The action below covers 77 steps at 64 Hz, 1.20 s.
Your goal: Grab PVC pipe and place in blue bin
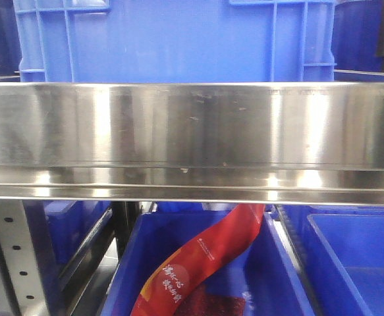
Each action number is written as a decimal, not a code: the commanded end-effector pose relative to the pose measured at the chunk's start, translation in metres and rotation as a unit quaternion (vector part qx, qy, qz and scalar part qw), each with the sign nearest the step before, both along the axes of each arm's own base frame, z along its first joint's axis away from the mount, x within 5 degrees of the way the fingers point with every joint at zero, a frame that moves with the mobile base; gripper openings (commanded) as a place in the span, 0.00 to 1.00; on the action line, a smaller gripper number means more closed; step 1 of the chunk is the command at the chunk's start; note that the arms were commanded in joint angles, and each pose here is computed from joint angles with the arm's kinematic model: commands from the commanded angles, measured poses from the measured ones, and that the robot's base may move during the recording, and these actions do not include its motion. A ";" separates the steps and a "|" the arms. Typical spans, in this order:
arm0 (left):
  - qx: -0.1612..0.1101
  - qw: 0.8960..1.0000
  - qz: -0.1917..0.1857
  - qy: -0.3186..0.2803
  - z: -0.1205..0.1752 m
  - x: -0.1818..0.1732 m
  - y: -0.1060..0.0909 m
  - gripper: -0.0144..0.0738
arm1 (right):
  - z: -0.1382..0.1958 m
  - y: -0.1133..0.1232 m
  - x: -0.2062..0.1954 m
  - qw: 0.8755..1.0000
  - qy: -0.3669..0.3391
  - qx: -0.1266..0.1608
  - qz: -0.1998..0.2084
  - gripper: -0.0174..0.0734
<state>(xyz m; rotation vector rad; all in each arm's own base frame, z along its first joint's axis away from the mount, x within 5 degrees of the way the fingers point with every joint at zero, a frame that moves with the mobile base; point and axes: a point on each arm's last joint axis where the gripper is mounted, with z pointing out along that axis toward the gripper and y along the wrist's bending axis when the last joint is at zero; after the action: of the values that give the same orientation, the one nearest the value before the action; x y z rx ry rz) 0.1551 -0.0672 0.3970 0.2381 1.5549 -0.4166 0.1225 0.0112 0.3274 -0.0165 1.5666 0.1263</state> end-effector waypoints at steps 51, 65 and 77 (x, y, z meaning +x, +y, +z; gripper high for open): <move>-0.008 1.000 0.001 -0.007 0.002 -0.001 0.000 0.04 | -0.113 -0.025 -0.068 0.984 -0.049 -0.009 -0.169 0.01; -0.008 1.000 0.001 -0.007 0.002 -0.001 0.000 0.04 | -0.113 -0.025 -0.068 0.984 -0.049 -0.009 -0.169 0.01; -0.008 1.000 0.001 -0.007 0.002 -0.001 0.000 0.04 | -0.113 -0.025 -0.068 0.984 -0.049 -0.009 -0.169 0.01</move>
<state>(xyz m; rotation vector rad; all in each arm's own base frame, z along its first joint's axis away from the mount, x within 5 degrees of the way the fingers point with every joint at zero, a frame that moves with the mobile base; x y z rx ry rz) 0.1551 -0.0672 0.3970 0.2381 1.5549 -0.4166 0.0547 -0.0134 0.2137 0.2271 1.4690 -0.1403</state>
